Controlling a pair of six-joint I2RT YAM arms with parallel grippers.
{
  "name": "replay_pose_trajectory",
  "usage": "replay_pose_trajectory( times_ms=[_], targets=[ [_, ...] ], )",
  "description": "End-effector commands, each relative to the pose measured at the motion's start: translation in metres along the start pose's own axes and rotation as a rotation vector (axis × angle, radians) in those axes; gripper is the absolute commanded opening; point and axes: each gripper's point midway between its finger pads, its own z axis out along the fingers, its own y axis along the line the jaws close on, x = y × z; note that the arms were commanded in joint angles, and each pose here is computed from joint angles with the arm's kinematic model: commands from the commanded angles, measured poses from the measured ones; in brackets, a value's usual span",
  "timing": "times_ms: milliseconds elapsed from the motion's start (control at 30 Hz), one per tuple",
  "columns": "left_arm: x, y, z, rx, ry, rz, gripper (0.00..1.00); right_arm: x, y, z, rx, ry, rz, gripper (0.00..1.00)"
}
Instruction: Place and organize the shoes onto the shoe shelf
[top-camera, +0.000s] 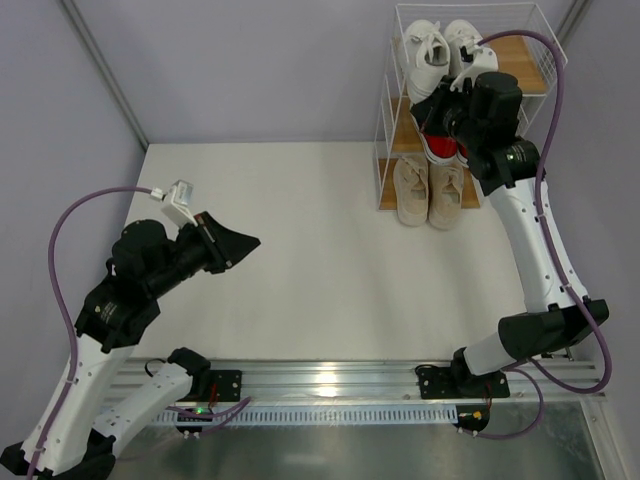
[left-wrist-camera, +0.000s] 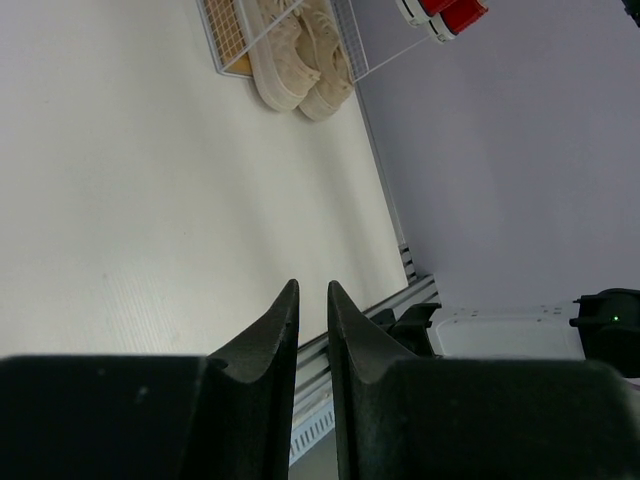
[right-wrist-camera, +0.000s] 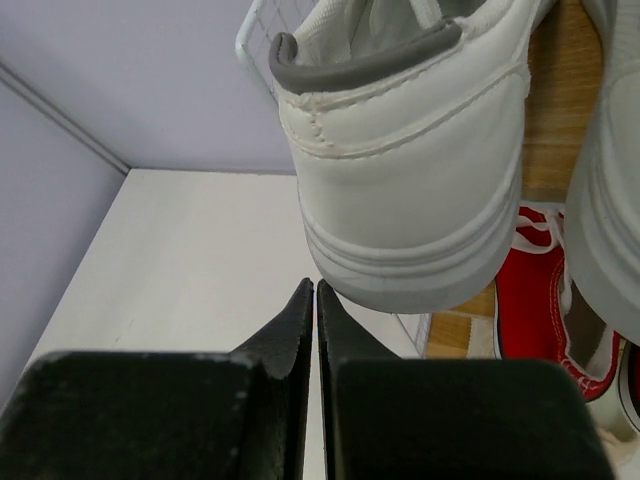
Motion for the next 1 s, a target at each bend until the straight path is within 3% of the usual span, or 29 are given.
replay_pose_trajectory(
  times_ms=[0,100,267,400,467,533,567,633,667,700,733,967],
  targets=[
    [-0.006,-0.004,-0.008,0.006,-0.034,0.016,0.16,-0.038,-0.025,-0.012,0.216,-0.139,-0.014,0.04],
    [-0.007,-0.003,-0.011,-0.002,-0.041,0.019,0.16,-0.043,-0.04,-0.02,0.308,-0.166,-0.017,0.04],
    [-0.006,-0.003,-0.011,0.0,-0.038,0.017,0.16,-0.049,-0.035,-0.023,0.282,-0.184,-0.055,0.04],
    [-0.007,-0.003,-0.013,-0.002,-0.041,0.02,0.16,-0.043,0.002,-0.033,0.067,-0.158,-0.11,0.04],
    [-0.006,0.0,-0.015,-0.018,-0.04,0.024,0.17,-0.02,0.021,-0.039,-0.058,-0.098,-0.121,0.04],
    [-0.008,0.0,-0.018,-0.02,-0.051,0.036,0.2,-0.022,0.036,-0.074,-0.12,-0.139,-0.13,0.06],
    [-0.008,0.001,-0.019,-0.025,-0.055,0.042,0.32,0.004,0.037,-0.079,-0.15,-0.094,-0.128,0.22],
    [-0.008,0.001,-0.02,-0.022,-0.058,0.055,0.55,0.006,0.046,-0.12,-0.194,-0.144,-0.145,0.33],
    [-0.008,0.001,-0.02,-0.023,-0.059,0.058,0.7,0.026,0.04,-0.124,-0.186,-0.11,-0.142,0.39],
    [-0.01,0.0,-0.02,-0.016,-0.065,0.06,0.93,0.032,0.037,-0.133,-0.178,-0.105,-0.147,0.74],
    [-0.01,0.0,-0.019,-0.016,-0.065,0.06,1.0,0.042,0.034,-0.145,-0.167,-0.078,-0.161,0.95],
    [-0.01,0.001,-0.004,-0.013,-0.048,0.049,1.0,0.082,0.021,-0.213,-0.122,0.03,-0.215,0.98]
  ],
)
